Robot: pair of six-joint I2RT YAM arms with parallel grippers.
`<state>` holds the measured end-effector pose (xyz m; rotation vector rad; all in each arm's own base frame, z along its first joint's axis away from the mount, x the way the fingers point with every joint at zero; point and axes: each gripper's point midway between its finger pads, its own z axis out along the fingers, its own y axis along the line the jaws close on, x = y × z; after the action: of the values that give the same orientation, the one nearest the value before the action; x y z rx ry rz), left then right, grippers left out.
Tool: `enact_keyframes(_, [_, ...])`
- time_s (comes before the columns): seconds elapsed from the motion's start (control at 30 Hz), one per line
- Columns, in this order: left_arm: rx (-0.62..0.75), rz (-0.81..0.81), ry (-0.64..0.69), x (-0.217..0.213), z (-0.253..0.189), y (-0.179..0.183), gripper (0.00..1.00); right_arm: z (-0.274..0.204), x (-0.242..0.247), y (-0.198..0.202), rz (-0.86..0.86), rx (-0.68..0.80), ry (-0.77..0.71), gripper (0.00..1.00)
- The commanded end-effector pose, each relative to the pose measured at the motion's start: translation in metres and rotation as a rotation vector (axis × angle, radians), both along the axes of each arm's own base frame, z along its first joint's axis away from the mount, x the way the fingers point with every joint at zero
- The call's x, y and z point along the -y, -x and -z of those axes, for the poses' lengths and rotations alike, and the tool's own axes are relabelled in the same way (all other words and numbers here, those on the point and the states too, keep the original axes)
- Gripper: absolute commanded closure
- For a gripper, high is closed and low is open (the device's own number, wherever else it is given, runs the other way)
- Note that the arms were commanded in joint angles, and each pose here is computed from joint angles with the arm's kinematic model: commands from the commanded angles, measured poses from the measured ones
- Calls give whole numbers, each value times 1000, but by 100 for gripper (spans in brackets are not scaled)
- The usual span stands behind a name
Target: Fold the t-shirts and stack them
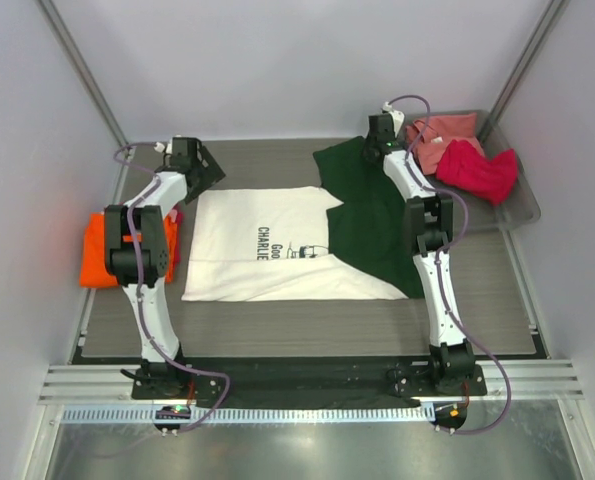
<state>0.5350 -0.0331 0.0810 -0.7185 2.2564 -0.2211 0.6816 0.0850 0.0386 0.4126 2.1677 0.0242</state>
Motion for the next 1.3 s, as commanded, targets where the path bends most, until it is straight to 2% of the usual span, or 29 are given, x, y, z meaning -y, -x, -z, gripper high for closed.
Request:
enact_keyframes(0.0, [-39, -5, -46, -7, 10, -8, 11, 16, 15, 2, 31, -25, 85, 61])
enact_keyframes(0.07, [-73, -14, -67, -11, 20, -9, 12, 20, 13, 3, 21, -37, 88, 71])
enact_keyframes(0.1, [-77, -18, -74, -12, 22, -10, 12, 21, 10, 4, 15, -37, 91, 80])
enact_keyframes(0.2, [-104, -31, -103, -19, 28, -11, 13, 18, 8, 5, 2, -38, 109, 93])
enact_keyframes(0.3, [-114, -42, -120, -24, 28, -10, 14, 14, 5, 7, -8, -39, 107, 99])
enact_keyframes(0.63, [-160, -58, -128, -35, 42, -10, 20, -10, 1, 14, -34, -22, 133, 99])
enact_keyframes(0.73, [-170, -53, -115, -33, 49, -13, 25, -13, -2, 16, -52, -23, 139, 91])
enact_keyframes(0.87, [-203, -42, -95, -28, 62, -16, 44, -17, -6, 19, -65, -24, 142, 78])
enact_keyframes(0.9, [-209, -41, -94, -28, 64, -16, 53, -21, -4, 18, -62, -17, 142, 70])
enact_keyframes(0.97, [-216, -36, -94, -27, 63, -15, 62, -32, -4, 17, -57, 3, 148, 63])
enact_keyframes(1.0, [-215, -38, -96, -28, 63, -15, 70, -37, -1, 17, -48, 12, 158, 55])
enact_keyframes(1.07, [-219, -39, -102, -29, 63, -13, 81, -47, 1, 13, -42, 36, 171, 49])
enact_keyframes(1.1, [-216, -36, -103, -29, 62, -13, 95, -51, 3, 12, -41, 43, 185, 42])
enact_keyframes(1.13, [-219, -38, -106, -30, 62, -12, 100, -54, 7, 11, -28, 49, 201, 38])
enact_keyframes(1.2, [-217, -46, -113, -31, 60, -11, 100, -55, 9, 10, -30, 50, 231, 27])
enact_keyframes(1.27, [-216, -55, -124, -34, 59, -10, 100, -54, 12, 9, -26, 48, 252, 24])
